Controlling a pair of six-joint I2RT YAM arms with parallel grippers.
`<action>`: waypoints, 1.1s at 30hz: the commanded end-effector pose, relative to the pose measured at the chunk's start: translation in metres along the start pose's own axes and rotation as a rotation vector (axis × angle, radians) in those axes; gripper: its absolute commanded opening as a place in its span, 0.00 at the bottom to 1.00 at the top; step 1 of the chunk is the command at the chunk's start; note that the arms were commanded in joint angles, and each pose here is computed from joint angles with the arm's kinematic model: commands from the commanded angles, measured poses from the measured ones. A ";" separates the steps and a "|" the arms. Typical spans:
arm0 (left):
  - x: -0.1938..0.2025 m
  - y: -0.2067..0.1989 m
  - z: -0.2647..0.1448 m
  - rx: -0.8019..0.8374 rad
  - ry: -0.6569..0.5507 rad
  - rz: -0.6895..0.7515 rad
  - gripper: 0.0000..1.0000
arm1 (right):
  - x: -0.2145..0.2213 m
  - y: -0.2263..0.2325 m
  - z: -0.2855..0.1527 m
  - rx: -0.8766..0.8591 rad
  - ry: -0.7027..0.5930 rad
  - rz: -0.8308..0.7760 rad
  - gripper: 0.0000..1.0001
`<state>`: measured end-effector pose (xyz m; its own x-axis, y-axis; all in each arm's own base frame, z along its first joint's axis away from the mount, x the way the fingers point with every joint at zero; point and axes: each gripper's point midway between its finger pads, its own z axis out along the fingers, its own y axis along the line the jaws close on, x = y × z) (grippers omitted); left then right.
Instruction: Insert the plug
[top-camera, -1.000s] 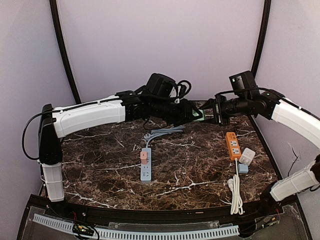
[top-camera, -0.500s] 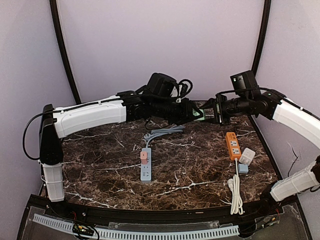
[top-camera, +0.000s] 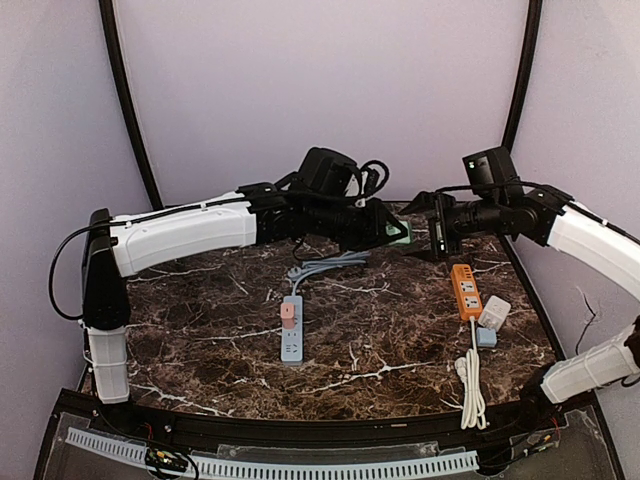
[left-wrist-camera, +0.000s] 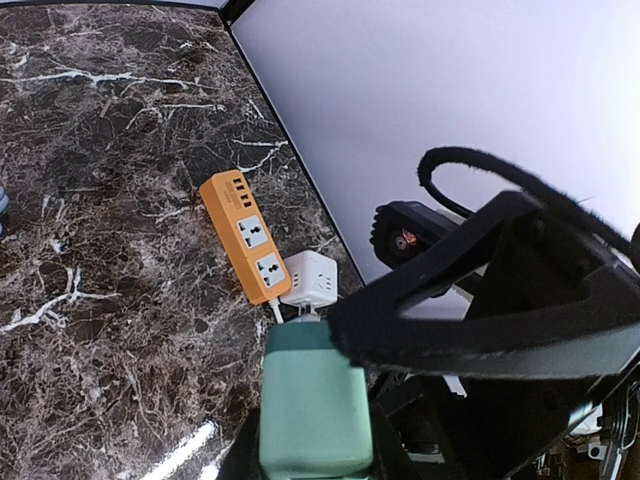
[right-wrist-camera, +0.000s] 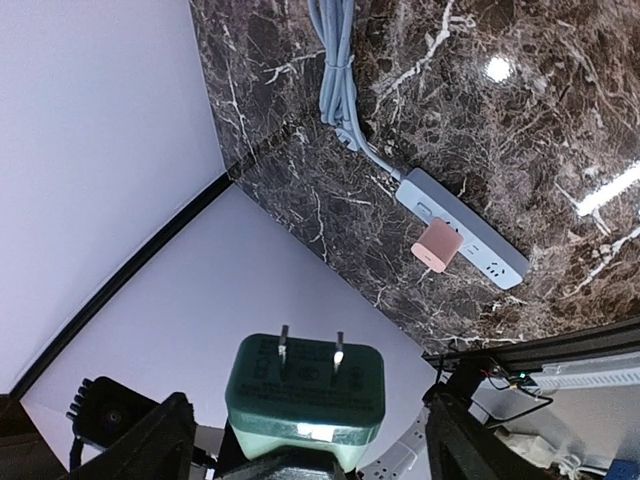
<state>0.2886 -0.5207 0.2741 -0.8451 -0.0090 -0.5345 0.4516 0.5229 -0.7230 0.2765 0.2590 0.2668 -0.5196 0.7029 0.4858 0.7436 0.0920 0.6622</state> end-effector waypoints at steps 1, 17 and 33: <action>-0.003 -0.007 -0.009 -0.007 0.005 -0.001 0.01 | 0.008 0.012 -0.009 -0.083 0.018 -0.078 0.93; 0.040 0.036 -0.081 -0.277 0.171 0.015 0.01 | -0.067 -0.028 -0.038 0.016 -0.197 -0.369 0.99; 0.132 0.125 -0.159 -0.625 0.383 -0.137 0.01 | -0.105 -0.038 -0.042 0.281 -0.324 -0.787 0.99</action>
<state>0.2055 -0.3537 0.1869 -0.9596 0.1585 -0.2325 0.2396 0.8935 -0.3799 0.2831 0.1635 0.2121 -0.7792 0.6057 -0.1612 0.3983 0.6771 0.6188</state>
